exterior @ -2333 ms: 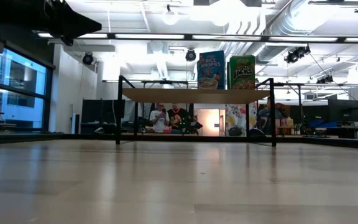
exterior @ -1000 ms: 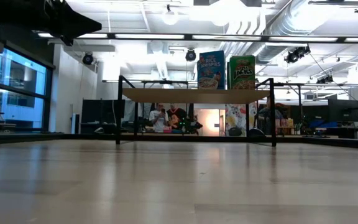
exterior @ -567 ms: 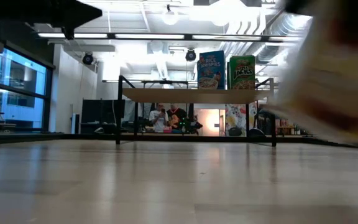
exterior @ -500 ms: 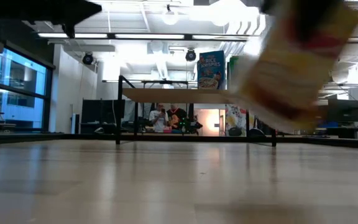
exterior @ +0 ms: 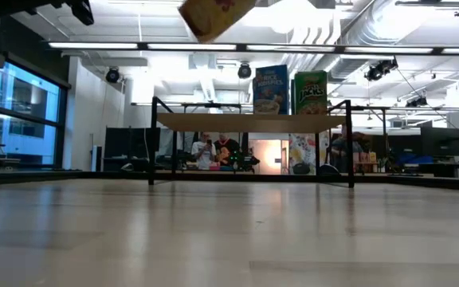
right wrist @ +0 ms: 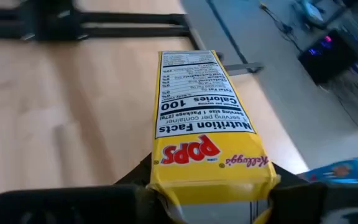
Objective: Stack cereal on shelf
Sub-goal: Put the right yellow cereal box on the shelf
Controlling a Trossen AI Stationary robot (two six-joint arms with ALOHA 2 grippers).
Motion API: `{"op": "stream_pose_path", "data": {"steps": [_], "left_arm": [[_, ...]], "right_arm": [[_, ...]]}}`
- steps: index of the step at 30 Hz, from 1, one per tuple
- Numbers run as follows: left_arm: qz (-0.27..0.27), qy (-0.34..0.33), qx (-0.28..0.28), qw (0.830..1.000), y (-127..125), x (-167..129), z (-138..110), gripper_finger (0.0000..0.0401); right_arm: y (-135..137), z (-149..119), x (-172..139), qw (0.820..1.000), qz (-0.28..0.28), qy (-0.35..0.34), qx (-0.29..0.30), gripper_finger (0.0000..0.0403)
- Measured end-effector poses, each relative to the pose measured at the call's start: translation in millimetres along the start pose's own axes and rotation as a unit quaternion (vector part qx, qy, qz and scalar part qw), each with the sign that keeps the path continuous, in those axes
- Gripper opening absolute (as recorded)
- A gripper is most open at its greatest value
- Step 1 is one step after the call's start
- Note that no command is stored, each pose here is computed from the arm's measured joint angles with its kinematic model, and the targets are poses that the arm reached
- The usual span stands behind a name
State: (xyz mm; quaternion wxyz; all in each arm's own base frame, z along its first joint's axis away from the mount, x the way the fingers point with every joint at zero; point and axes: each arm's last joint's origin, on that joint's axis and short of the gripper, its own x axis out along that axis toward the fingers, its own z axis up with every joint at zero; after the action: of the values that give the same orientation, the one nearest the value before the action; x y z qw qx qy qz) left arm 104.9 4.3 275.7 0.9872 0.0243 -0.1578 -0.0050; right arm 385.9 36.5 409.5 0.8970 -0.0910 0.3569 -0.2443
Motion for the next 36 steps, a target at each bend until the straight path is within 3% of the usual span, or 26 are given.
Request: {"op": "stream_pose_path", "data": {"steps": [4,9,14,17,23,36], "left_arm": [[0.0,0.0,0.0,1.0,0,0,0,0.0],[0.006,0.0,0.001,1.0,0,0,0,0.0],[0.012,0.001,0.003,1.0,1,0,0,0.0],[0.033,0.001,0.014,0.999,2,0,0,0.0],[0.075,0.005,0.035,0.997,4,0,0,0.0],[0.077,0.009,0.035,0.996,5,0,-1,0.0]], "right_arm": [[-34,11,30,0.998,-0.023,0.033,0.047,0.0092],[-67,-3,72,0.983,0.016,0.128,0.13,0.0092],[-101,-24,87,0.957,-0.012,0.224,0.182,0.0092],[-114,-26,92,0.955,-0.026,0.225,0.193,0.0092],[-114,-24,95,0.959,-0.005,0.214,0.187,0.0092],[-120,-30,100,0.952,0.0,0.241,0.189,0.0091]]}}
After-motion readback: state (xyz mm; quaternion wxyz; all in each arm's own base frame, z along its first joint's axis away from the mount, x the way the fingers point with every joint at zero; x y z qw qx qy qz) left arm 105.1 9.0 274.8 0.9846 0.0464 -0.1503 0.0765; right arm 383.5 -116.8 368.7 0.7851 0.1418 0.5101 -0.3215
